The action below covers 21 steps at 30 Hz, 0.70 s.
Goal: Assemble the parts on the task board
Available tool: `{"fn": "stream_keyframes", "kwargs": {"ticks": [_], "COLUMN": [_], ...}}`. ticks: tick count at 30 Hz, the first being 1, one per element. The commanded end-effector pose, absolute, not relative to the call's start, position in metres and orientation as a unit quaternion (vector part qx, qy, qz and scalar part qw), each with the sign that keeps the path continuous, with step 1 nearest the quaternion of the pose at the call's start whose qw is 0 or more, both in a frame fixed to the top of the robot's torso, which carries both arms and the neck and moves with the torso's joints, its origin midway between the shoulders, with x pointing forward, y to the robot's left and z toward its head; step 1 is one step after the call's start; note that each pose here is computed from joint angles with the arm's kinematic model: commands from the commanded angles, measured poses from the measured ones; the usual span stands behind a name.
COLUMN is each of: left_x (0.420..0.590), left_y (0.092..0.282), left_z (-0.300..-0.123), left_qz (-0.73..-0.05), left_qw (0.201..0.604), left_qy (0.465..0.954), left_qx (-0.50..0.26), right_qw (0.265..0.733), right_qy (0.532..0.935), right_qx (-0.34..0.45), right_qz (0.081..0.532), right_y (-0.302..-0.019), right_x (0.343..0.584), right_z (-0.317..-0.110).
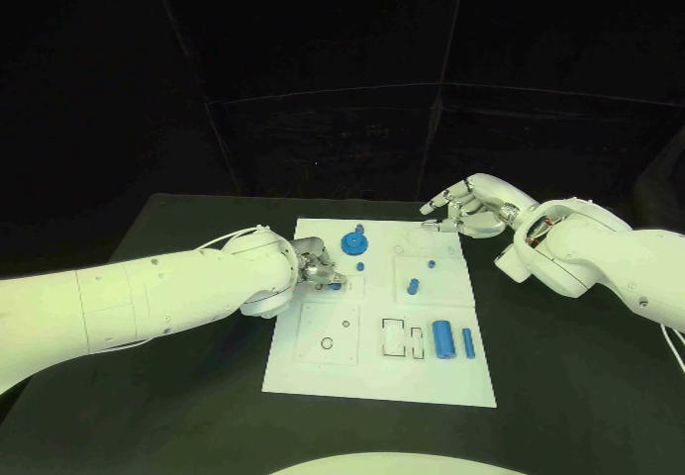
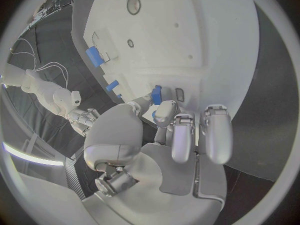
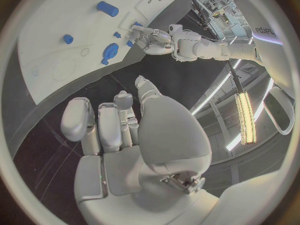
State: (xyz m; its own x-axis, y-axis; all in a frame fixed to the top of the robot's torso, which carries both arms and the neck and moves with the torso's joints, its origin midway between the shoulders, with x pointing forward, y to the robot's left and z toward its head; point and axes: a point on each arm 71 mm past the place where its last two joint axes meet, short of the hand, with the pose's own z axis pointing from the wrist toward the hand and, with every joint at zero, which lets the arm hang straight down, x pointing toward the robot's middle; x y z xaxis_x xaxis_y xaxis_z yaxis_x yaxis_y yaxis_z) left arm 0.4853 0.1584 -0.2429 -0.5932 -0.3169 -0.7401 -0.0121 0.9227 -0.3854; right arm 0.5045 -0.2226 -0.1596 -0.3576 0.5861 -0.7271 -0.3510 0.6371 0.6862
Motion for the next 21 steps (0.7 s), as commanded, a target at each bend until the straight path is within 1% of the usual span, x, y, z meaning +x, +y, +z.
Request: {"fn": "stream_keyframes", "kwargs": {"ticks": [1,21], "left_x": [0.4842,0.4855], "left_y": [0.1594,0.1597], "left_z": [-0.2466,-0.2478], "left_qz": [-0.162,-0.155], "left_qw": [0.432,0.428], "left_qy": [0.882,0.886], "left_qx": [-0.090,-0.089], "right_qw": [0.558,0.558], "right_qy": [0.709,0.709], "right_qx": [0.079,0.080], "right_qz": [0.423,0.423], "right_y": [-0.2210,-0.2215], "right_x": [0.5042,0.5040], "right_z": [-0.1583,-0.1582]}}
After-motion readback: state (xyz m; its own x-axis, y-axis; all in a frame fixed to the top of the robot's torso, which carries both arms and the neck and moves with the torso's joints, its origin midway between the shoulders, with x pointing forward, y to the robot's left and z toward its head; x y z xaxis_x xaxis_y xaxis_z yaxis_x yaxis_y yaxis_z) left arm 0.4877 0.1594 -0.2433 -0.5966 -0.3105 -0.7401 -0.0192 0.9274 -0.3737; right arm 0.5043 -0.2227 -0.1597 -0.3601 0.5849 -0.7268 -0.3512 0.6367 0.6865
